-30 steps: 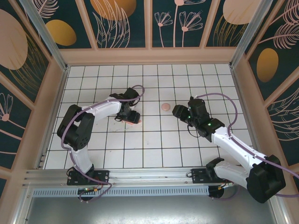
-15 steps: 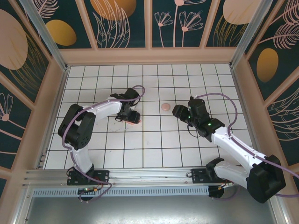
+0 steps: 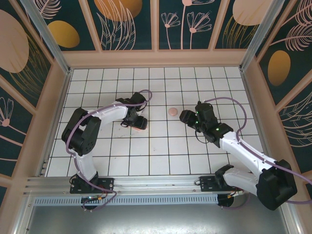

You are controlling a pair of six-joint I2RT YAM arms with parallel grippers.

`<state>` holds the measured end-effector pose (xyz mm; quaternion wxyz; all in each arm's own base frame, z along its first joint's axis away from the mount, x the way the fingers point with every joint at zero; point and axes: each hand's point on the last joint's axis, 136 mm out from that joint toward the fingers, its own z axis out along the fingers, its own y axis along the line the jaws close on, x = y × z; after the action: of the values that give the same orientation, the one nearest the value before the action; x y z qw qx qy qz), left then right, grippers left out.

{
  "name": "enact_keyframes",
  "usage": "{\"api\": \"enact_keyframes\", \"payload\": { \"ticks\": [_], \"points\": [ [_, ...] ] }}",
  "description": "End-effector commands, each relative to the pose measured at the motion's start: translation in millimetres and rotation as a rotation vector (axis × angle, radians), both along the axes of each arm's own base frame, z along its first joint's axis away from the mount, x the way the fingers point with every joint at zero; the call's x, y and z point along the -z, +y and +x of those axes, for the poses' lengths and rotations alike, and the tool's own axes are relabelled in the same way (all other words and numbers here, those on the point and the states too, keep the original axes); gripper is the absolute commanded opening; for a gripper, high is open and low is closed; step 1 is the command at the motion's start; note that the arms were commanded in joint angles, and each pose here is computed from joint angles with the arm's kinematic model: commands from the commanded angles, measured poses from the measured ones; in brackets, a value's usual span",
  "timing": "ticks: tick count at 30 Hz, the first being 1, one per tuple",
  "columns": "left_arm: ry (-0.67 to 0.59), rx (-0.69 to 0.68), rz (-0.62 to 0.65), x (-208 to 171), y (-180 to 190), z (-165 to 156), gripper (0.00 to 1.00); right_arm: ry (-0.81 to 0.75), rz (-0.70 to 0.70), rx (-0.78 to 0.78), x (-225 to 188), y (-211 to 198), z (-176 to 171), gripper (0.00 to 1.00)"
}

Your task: Insert the wireless bluetooth earbuds into the charging case

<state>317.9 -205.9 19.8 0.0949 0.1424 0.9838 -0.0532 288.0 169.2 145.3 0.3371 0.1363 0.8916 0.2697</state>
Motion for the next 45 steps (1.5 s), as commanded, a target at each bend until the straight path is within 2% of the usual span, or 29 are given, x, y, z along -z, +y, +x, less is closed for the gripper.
{"api": "enact_keyframes", "payload": {
  "ticks": [1, 8, 14, 20, 24, 29, 35, 45],
  "points": [
    [0.035, 0.018, 0.056, 15, 9, -9, 0.68, -0.039, 0.015, 0.018, -14, 2, 8, 0.56],
    [0.041, 0.019, 0.090, 22, 13, -9, 0.67, -0.039, 0.011, 0.015, -14, 2, 8, 0.56],
    [0.035, 0.026, 0.094, 23, 13, -8, 0.55, -0.038, 0.010, 0.015, -14, 2, 7, 0.56],
    [-0.029, 0.033, 0.064, 2, 9, -1, 0.49, -0.046, 0.011, -0.004, -16, 4, 7, 0.55],
    [-0.095, 0.042, 0.031, -20, 6, 4, 0.46, -0.093, 0.069, -0.097, -28, 21, 5, 0.54],
    [-0.240, 0.147, -0.060, -55, -9, 8, 0.39, -0.165, 0.144, -0.175, -48, 38, 5, 0.54],
    [-0.427, 0.295, -0.210, -95, -31, 4, 0.37, -0.192, 0.210, -0.280, -68, 59, 3, 0.54],
    [-0.787, 0.528, -0.544, -171, -65, -33, 0.34, -0.205, 0.305, -0.548, -91, 112, -17, 0.53]
  ]
}}
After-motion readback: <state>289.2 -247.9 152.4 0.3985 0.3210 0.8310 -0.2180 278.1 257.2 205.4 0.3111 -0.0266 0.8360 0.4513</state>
